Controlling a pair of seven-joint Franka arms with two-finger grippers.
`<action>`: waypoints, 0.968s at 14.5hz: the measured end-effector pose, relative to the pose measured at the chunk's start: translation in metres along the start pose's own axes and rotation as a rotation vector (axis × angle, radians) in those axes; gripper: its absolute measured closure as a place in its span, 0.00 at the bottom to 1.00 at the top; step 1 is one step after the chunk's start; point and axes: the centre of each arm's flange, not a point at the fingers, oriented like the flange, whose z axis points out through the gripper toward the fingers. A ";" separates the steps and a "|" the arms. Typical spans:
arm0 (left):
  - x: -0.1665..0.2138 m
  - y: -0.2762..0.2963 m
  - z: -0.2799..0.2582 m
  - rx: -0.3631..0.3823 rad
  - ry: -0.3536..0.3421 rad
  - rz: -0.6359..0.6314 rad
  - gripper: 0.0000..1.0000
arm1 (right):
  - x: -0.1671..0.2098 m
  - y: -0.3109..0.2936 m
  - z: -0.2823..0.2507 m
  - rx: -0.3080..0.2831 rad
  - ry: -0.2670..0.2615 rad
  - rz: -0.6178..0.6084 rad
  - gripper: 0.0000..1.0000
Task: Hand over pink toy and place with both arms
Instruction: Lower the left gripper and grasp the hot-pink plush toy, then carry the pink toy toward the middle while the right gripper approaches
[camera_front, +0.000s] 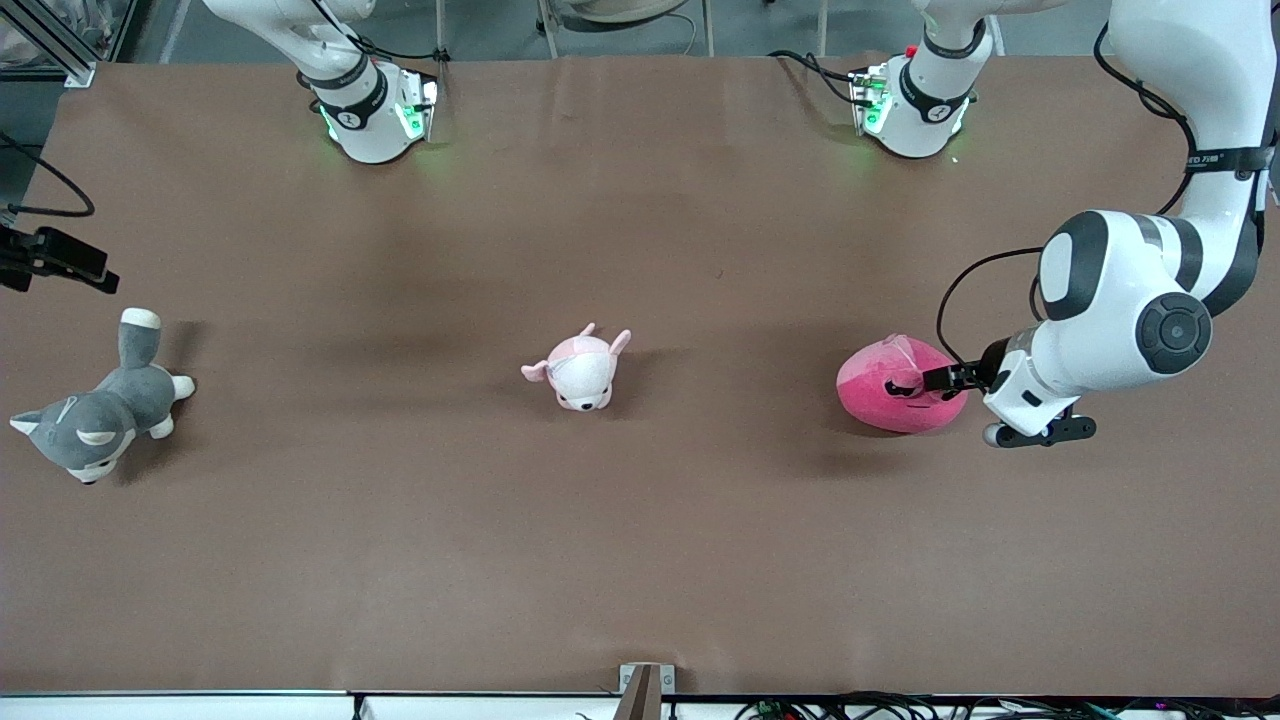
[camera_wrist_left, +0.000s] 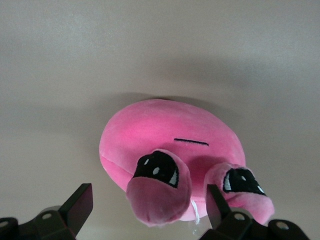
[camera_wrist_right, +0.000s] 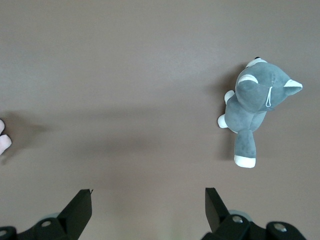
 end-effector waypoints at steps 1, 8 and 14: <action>0.000 -0.001 0.001 0.000 0.000 -0.001 0.04 | 0.007 0.000 0.012 -0.002 -0.018 0.000 0.00; -0.001 0.000 0.007 0.000 -0.002 -0.068 0.65 | 0.023 -0.002 0.033 -0.006 -0.032 0.029 0.00; 0.002 0.018 -0.018 -0.014 0.032 -0.126 0.82 | 0.023 -0.036 0.033 -0.013 -0.038 0.259 0.00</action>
